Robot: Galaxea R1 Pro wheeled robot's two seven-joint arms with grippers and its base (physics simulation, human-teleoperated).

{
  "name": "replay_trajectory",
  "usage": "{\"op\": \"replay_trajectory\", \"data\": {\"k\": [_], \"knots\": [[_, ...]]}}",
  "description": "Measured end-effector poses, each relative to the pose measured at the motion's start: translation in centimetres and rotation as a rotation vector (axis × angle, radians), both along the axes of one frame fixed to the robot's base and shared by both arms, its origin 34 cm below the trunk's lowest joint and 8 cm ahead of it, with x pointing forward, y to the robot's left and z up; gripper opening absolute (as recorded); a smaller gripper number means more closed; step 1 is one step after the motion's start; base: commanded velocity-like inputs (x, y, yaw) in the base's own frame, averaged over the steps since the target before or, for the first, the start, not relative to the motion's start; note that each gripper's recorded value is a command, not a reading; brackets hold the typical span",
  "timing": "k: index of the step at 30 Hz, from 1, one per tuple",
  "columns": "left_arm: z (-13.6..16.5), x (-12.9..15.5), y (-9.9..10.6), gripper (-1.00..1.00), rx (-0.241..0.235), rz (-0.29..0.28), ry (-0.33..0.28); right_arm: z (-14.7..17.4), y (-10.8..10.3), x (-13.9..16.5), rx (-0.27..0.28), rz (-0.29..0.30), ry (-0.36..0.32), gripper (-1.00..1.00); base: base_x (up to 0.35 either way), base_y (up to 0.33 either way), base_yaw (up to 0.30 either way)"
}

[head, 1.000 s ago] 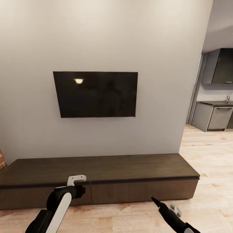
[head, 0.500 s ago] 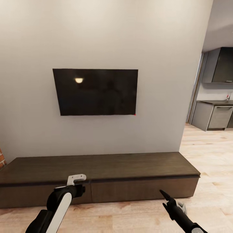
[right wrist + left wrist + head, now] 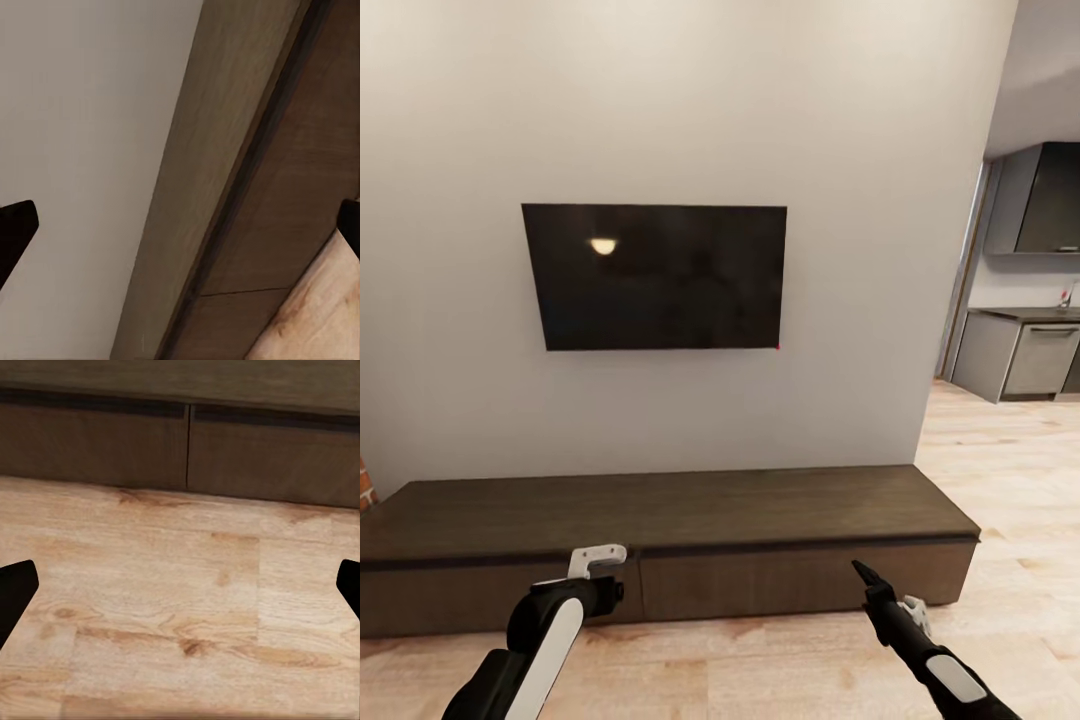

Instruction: Place each of the two pumpkins and all three candles from the living room inside a cabinet in the living room (use any cabinet), then make sure every cabinet is closed, and position the cauldron so it is next to a table in the living room.

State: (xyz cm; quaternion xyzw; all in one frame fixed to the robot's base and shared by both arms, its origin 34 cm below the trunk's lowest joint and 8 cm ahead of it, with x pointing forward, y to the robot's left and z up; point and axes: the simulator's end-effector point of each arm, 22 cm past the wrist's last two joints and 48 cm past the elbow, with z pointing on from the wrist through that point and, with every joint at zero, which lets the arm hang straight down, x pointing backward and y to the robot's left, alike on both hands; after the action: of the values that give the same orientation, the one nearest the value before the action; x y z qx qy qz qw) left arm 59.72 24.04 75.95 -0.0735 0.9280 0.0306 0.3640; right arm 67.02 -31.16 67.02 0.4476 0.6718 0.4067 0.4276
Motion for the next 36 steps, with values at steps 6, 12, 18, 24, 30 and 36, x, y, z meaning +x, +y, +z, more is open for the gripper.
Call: {"op": "replay_trajectory", "data": {"k": [6, 12, 18, 24, 30, 36], "knots": [[-1.7, -0.3, 0.0, 1.00, -0.001, 0.001, 0.013, 0.2, -0.3, 1.0, 0.075, -0.063, -0.031, 1.00, 0.000, 0.000, 0.000], [-2.9, -0.4, -0.2, 1.00, -0.007, -0.001, 0.015, 0.0, 0.1, 1.6, 0.105, -0.077, -0.050, 1.00, 0.000, 0.000, 0.000], [-4.1, -0.5, -1.2, 1.00, -0.037, -0.018, 0.013, -1.3, 0.0, 1.5, 0.114, -0.086, -0.046, 1.00, 0.000, 0.000, 0.000], [-5.3, -0.6, -1.4, 1.00, -0.044, -0.024, 0.012, -2.2, -2.2, 1.2, 0.161, -0.160, -0.055, 1.00, 0.000, 0.000, 0.000], [-6.4, -0.7, -1.4, 1.00, -0.044, -0.022, 0.006, -3.4, -2.5, 1.0, 0.166, -0.171, -0.057, 1.00, 0.000, 0.000, 0.000], [-7.5, -0.8, -1.4, 1.00, -0.044, -0.019, -0.001, -4.6, -2.7, 0.8, 0.174, -0.179, -0.057, 1.00, 0.000, 0.000, 0.000]]}}
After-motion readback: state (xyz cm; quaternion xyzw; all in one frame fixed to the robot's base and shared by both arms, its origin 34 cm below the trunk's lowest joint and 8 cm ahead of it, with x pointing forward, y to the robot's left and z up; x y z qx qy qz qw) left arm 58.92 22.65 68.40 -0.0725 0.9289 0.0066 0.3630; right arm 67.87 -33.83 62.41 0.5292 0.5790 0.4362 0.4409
